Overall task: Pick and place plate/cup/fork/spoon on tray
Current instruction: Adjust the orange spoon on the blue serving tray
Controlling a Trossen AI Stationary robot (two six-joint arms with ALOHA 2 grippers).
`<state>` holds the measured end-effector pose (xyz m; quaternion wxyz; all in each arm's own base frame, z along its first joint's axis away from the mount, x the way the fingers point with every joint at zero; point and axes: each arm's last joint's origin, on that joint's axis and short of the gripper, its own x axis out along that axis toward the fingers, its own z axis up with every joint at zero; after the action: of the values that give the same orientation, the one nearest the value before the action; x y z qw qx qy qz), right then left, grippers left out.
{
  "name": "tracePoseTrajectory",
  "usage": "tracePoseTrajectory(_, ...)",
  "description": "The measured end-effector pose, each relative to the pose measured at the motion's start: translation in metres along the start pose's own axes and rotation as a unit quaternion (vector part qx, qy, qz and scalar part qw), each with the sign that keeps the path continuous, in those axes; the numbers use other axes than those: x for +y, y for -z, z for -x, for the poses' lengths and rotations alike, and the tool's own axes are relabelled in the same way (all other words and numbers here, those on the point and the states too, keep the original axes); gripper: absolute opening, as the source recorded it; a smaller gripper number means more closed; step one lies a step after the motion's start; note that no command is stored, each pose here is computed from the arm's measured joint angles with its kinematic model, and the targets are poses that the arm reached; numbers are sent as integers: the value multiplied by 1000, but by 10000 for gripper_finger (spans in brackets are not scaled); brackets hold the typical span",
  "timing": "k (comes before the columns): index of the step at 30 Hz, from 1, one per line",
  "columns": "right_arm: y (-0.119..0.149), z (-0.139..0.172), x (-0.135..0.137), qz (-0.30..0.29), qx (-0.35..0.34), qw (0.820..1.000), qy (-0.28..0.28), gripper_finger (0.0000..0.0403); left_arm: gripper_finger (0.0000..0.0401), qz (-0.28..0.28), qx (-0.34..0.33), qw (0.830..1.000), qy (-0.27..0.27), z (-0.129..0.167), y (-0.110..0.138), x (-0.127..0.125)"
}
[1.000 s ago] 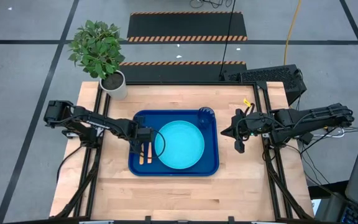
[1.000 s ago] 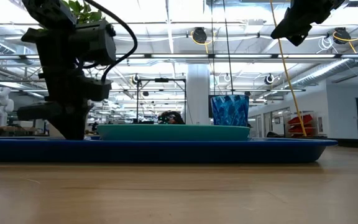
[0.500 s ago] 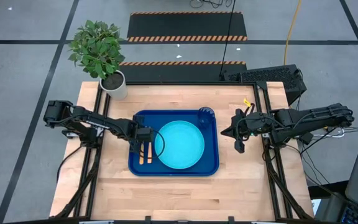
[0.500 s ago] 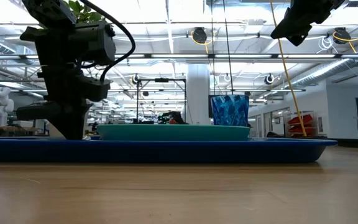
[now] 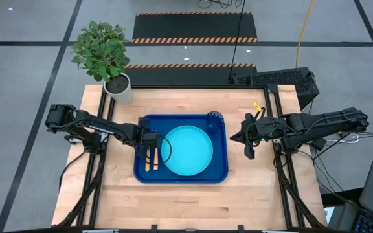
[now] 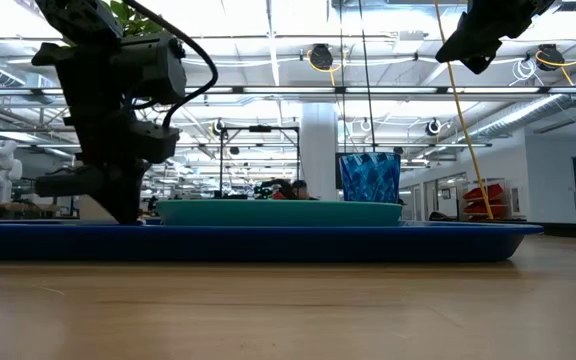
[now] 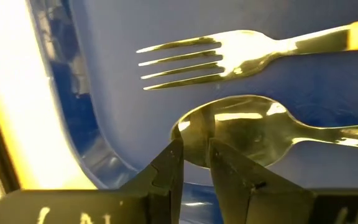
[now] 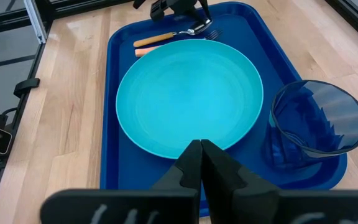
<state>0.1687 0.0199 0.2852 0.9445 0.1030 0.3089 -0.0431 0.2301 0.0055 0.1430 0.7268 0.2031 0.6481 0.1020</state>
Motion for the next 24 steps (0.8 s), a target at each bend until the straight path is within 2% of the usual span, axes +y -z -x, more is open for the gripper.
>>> tracePoseTrajectory(24, 0, 0, 0, 0, 0, 1000, 0, 0, 81, 30, 5, 999, -40, -3, 0, 10)
